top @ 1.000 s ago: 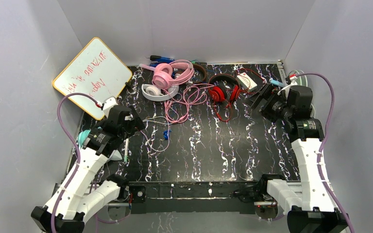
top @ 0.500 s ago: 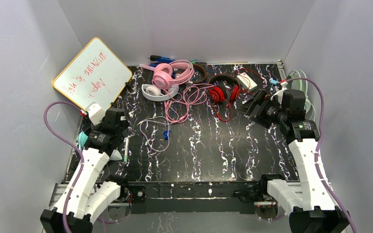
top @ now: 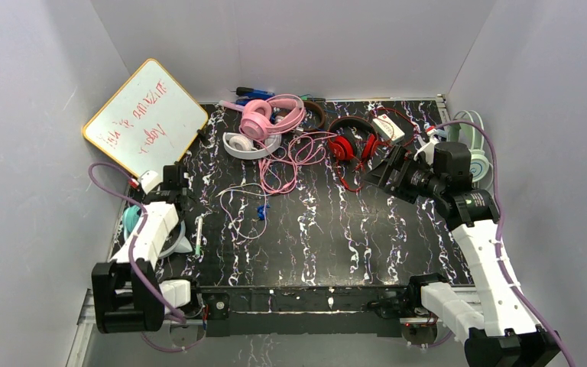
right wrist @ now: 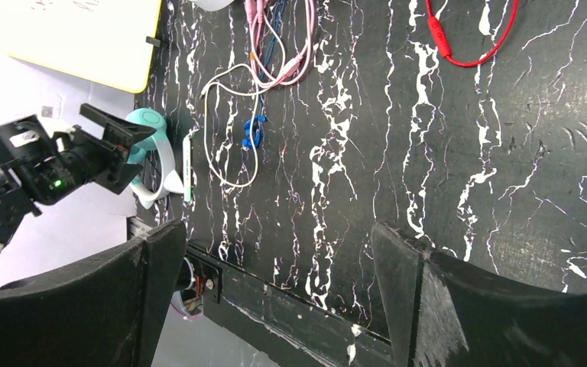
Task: Wrap the headphones
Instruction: Pick up the headphones from the corner of the board, then place the headphones at the center of the board.
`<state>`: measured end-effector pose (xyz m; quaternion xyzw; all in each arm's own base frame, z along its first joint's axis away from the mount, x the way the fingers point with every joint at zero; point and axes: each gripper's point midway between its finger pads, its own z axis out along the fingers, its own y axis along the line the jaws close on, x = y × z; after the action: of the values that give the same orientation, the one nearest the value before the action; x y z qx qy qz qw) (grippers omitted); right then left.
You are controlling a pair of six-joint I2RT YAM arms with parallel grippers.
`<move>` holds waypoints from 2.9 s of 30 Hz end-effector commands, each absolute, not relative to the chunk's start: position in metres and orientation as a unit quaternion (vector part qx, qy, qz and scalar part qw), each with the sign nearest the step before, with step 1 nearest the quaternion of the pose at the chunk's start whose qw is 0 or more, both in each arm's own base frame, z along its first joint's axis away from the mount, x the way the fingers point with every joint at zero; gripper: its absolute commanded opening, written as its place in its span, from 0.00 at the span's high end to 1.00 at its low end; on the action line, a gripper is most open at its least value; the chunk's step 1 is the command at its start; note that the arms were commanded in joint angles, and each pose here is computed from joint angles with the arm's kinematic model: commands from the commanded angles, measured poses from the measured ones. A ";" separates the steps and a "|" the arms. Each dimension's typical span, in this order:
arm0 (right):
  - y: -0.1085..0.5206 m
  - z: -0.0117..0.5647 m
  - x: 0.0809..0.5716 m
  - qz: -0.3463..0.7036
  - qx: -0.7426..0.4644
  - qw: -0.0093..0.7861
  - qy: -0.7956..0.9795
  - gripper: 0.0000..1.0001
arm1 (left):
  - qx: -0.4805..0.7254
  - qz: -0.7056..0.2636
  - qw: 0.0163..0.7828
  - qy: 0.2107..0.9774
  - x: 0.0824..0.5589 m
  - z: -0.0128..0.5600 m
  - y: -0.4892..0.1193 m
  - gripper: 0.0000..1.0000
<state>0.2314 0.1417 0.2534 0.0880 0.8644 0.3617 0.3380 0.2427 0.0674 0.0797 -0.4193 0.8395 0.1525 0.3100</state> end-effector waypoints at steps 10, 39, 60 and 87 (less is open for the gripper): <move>0.147 0.286 0.231 0.377 0.050 0.383 0.842 0.02 | -0.426 0.152 0.188 0.872 0.239 0.021 0.062 0.63; 0.164 0.287 0.231 0.421 0.003 0.367 0.829 0.02 | -0.204 -0.424 0.526 0.709 0.316 0.418 -0.129 1.00; 0.117 0.235 0.232 0.280 0.108 0.355 0.885 0.02 | 0.250 -0.181 0.362 0.880 0.188 0.171 -0.367 1.00; 0.112 0.222 0.230 0.265 0.100 0.359 0.889 0.01 | -0.007 -0.131 0.384 0.914 0.146 0.119 -0.270 0.01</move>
<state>0.2255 0.1056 0.2143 0.1131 0.8971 0.2483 0.3475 0.1438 -0.3083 0.1254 0.1669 0.9051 -0.1090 0.3756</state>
